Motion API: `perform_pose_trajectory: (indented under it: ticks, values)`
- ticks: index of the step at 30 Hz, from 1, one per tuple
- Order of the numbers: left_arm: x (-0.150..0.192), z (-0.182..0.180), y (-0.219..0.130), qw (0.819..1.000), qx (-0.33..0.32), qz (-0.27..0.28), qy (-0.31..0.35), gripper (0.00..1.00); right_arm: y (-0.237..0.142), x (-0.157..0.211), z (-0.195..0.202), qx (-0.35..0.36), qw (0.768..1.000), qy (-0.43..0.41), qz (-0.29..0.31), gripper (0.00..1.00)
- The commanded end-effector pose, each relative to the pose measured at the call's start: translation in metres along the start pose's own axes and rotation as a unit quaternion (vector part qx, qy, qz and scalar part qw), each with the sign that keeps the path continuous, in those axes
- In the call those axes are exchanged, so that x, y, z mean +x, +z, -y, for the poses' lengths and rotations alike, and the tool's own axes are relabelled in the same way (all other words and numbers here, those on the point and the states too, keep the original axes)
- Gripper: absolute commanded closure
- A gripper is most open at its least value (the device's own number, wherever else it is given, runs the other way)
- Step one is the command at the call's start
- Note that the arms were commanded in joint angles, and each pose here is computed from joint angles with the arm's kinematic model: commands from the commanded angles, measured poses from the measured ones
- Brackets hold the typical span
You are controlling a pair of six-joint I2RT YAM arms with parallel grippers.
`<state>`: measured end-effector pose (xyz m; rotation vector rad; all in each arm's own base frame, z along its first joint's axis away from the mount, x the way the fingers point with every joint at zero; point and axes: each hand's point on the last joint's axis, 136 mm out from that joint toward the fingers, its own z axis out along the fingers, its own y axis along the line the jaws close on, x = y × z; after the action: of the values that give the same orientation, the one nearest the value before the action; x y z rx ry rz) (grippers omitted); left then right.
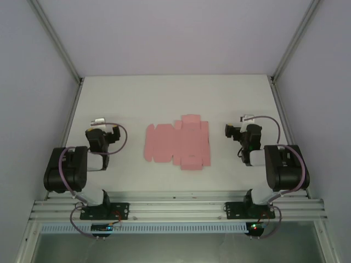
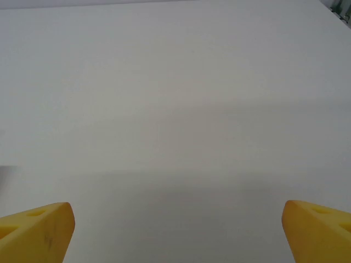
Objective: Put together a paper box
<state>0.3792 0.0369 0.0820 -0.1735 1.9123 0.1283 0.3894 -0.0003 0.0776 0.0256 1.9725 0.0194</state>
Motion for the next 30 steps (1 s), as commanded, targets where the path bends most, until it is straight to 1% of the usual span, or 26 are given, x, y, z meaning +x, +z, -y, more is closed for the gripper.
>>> perform_pose_trajectory:
  ticks: [1,5,30]
  values:
    - [-0.018,0.006,0.002,1.0,0.014,0.023,-0.007,0.0,0.001,-0.004,0.003,0.005,1.0,0.0,0.004,0.01]
    - [-0.017,0.017,0.004,0.999,0.038,0.016,0.008,0.0,0.001,-0.003,0.0,-0.005,1.0,0.001,0.001,0.01]
    - [-0.018,0.017,0.005,0.999,0.039,0.016,0.009,0.01,0.001,-0.002,0.0,-0.005,1.0,0.002,0.002,0.01]
